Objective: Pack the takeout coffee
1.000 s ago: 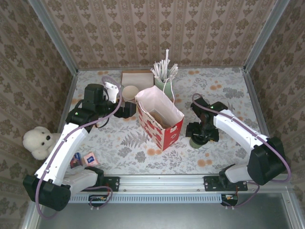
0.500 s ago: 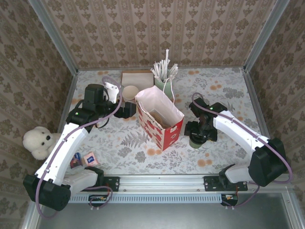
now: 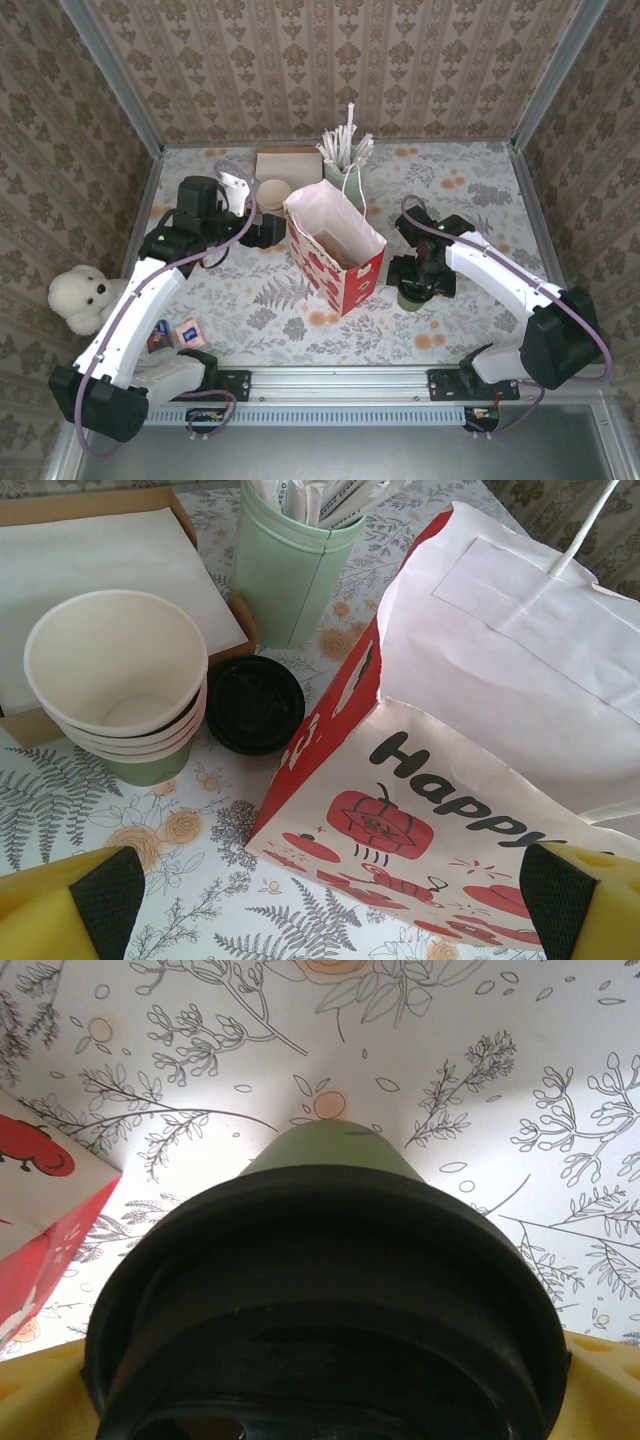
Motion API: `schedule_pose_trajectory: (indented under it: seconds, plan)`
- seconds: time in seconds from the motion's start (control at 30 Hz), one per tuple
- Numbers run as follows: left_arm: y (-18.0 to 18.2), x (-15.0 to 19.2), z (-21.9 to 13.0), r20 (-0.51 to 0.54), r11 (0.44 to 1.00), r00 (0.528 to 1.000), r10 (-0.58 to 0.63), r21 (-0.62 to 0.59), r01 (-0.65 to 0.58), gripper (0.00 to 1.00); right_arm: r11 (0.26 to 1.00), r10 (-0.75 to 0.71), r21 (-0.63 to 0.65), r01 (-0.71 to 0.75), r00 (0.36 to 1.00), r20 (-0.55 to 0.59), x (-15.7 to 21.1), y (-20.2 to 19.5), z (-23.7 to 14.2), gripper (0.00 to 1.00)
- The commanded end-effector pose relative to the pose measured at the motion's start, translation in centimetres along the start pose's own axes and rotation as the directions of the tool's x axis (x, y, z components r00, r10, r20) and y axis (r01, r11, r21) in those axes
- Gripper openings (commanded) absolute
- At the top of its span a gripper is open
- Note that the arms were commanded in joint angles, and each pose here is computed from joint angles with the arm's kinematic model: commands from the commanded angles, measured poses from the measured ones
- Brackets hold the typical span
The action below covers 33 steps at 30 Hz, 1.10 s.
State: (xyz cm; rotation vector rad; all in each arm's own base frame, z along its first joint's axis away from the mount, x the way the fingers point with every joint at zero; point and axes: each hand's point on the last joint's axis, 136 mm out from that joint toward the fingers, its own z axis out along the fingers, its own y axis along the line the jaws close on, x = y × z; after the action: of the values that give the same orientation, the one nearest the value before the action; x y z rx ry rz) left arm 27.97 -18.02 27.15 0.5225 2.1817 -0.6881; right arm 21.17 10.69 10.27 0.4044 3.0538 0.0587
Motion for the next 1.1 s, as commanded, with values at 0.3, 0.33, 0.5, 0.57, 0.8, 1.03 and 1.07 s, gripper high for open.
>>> schedule_pose_trajectory:
  seconds: [0.3, 0.33, 0.5, 0.57, 0.8, 1.03, 1.07]
  plan:
    - [0.5, 0.0, 0.2, 0.003, 1.0, 1.0, 0.019, -0.013, -0.019, 1.0, 0.996, -0.047, 0.071, 0.049, 0.999, -0.025, -0.2, -0.5, -0.8, 0.84]
    - [0.5, -0.1, 0.1, 0.006, 1.0, 1.0, 0.019, -0.012, -0.019, 1.0, 0.997, -0.049, 0.063, 0.05, 0.999, -0.022, -0.2, -0.3, -0.9, 0.84]
    - [0.4, -1.4, -1.2, 0.06, 1.0, 0.998, 0.027, -0.015, -0.026, 1.0, 0.995, -0.078, 0.06, 0.077, 0.997, 0.02, -0.8, -0.4, -2.7, 0.8]
    - [0.8, -2.5, -2.1, 0.107, 0.999, 0.994, 0.017, -0.029, -0.014, 1.0, 0.993, -0.109, 0.046, 0.106, 0.992, 0.068, -1.0, -0.6, -4.8, 0.78]
    - [4.1, -5.5, -3.7, 0.177, 0.972, 0.98, -0.092, -0.199, 0.127, 1.0, 0.975, -0.222, 0.042, 0.219, 0.971, 0.086, 0.1, -1.8, -11.6, 0.76]
    - [4.8, -7.1, 0.2, 0.08, 0.975, 0.985, -0.151, -0.154, 0.161, 1.0, 0.956, -0.293, 0.048, 0.29, 0.949, 0.117, 0.5, -2.1, -17.7, 0.76]
    - [4.6, -7.8, 0.7, 0.081, 0.979, 0.986, -0.146, -0.13, 0.155, 1.0, 0.955, -0.296, 0.053, 0.291, 0.946, 0.132, 0.3, -2.1, -18.5, 0.76]
